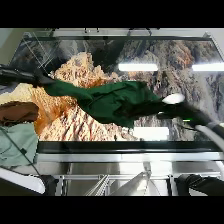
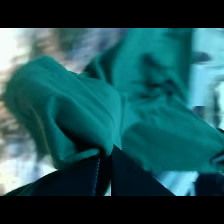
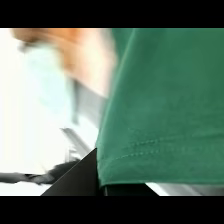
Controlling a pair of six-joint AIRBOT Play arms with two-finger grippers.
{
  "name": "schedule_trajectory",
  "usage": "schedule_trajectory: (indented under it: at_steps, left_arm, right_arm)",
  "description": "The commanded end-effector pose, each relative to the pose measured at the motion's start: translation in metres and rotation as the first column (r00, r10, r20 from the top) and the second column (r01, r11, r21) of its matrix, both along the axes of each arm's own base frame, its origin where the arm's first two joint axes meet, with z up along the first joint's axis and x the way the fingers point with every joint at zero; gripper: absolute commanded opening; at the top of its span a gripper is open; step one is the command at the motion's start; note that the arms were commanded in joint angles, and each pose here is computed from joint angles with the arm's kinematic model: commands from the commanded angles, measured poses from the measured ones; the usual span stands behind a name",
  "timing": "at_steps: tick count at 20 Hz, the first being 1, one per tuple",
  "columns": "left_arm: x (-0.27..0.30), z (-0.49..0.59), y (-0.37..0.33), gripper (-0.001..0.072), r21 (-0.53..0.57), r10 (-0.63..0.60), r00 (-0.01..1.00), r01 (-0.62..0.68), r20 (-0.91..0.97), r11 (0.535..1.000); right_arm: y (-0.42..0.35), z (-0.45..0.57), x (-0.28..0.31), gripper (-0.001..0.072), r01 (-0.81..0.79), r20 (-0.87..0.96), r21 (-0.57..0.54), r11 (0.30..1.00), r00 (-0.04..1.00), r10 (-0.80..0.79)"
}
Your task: Fold the shirts.
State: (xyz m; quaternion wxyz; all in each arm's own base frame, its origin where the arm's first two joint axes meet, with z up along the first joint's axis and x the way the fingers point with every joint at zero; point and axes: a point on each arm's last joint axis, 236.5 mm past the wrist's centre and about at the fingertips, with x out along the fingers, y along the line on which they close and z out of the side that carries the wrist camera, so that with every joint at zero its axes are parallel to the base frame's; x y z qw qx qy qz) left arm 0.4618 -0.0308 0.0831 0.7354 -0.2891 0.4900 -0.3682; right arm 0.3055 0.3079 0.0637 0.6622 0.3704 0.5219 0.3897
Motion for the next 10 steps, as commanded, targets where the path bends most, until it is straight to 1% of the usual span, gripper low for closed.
schedule_trajectory:
  at_steps: [1, 2, 3, 4, 5, 6, 7, 8, 9, 10]
  left_arm:
    - [-0.09, 0.203, -0.042, 0.0027, -0.231, -0.114, 0.911, 0.22, 0.397, 0.948]
    - [-0.131, 0.26, -0.056, 0.0028, -0.234, -0.12, 0.83, 0.287, 0.544, 0.929]
    - [-0.168, 0.305, -0.069, 0.0027, -0.197, -0.106, 0.727, 0.32, 0.679, 0.927]
    - [-0.203, 0.343, -0.083, 0.0028, -0.15, -0.08, 0.613, 0.315, 0.786, 0.937]
    - [-0.235, 0.377, -0.096, 0.0028, -0.097, -0.043, 0.481, 0.26, 0.875, 0.961]
    - [-0.257, 0.405, -0.105, 0.003, -0.052, -0.003, 0.343, 0.15, 0.939, 0.987]
    - [-0.27, 0.43, -0.11, 0.003, -0.051, 0.048, 0.233, 0.006, 0.971, 0.999]
    - [-0.278, 0.448, -0.111, 0.0031, -0.067, 0.083, 0.146, -0.11, 0.986, 0.992]
    - [-0.283, 0.459, -0.111, 0.003, -0.084, 0.102, 0.087, -0.186, 0.991, 0.979]
    - [-0.284, 0.465, -0.109, 0.003, -0.107, 0.125, 0.071, -0.218, 0.99, 0.97]
  right_arm:
    - [-0.059, 0.148, -0.027, 0.0016, 0.032, 0.363, 0.1, 0.995, 0.929, -0.066]
    - [-0.078, 0.194, -0.04, 0.0016, 0.063, 0.487, 0.122, 0.991, 0.866, -0.115]
    - [-0.098, 0.242, -0.056, 0.0016, 0.113, 0.612, 0.144, 0.983, 0.77, -0.178]
    - [-0.116, 0.287, -0.073, 0.0016, 0.17, 0.719, 0.162, 0.972, 0.655, -0.235]
    - [-0.132, 0.323, -0.088, 0.0016, 0.231, 0.796, 0.176, 0.957, 0.538, -0.277]
    - [-0.145, 0.358, -0.103, 0.0017, 0.298, 0.859, 0.188, 0.936, 0.413, -0.304]
    - [-0.154, 0.381, -0.112, 0.0017, 0.345, 0.897, 0.19, 0.919, 0.319, -0.306]
    - [-0.16, 0.402, -0.12, 0.0016, 0.391, 0.923, 0.193, 0.9, 0.239, -0.302]
    - [-0.162, 0.419, -0.126, 0.0017, 0.412, 0.938, 0.201, 0.889, 0.181, -0.296]
    - [-0.162, 0.434, -0.13, 0.0016, 0.415, 0.953, 0.203, 0.887, 0.123, -0.276]
